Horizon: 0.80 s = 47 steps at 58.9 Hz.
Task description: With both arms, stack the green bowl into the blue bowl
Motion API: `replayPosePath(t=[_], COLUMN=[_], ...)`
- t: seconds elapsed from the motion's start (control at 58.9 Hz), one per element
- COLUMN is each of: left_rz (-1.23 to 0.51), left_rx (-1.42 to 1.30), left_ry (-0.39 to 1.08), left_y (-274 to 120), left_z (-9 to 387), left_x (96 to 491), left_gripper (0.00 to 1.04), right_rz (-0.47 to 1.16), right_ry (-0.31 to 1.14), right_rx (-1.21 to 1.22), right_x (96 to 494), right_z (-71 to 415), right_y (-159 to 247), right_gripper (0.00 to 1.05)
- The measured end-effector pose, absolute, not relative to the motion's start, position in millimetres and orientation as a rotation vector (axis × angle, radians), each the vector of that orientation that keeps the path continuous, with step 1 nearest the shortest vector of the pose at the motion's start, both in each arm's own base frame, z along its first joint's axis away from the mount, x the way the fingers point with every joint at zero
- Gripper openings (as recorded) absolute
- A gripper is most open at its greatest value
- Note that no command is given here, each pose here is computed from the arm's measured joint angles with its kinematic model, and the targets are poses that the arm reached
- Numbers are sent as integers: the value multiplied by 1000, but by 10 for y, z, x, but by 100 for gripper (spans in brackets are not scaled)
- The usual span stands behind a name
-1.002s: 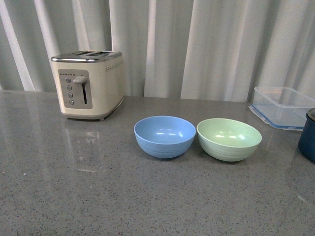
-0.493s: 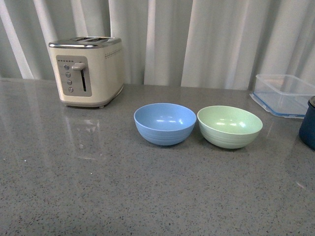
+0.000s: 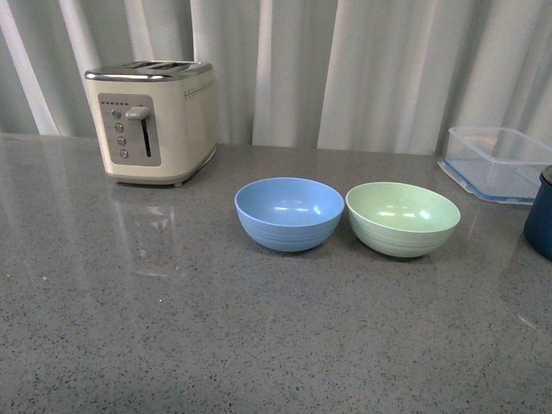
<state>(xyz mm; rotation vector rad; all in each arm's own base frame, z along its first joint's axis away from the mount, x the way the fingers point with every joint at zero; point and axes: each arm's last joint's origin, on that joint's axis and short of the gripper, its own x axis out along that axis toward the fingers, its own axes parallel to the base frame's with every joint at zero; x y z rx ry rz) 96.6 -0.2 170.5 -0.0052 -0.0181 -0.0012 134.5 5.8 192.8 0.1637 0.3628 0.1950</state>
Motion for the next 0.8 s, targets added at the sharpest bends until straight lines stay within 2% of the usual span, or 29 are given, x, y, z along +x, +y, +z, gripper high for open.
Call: replayPosePath(t=[0.187,0.391,0.611,0.798], left_rz=[-2,-1,-2,-1], left_rx=[-5,-5,-5,-5], left_ry=[-18,-18,-18,-18], left_y=[-2,-2,-2,-2], left_z=[1705,1705,1705,1705], left_x=[966,966,966,966], left_gripper=[98,98,98,98], right_rz=[216,143,25,-54], right_ry=[519,593,712,768], right_rx=[250,250,285,272], right_x=[1850,2501,3206,3630], right_z=[2285,2596,2531,2337], right_y=[285,560,699,762], right_gripper=[95,95,95,95])
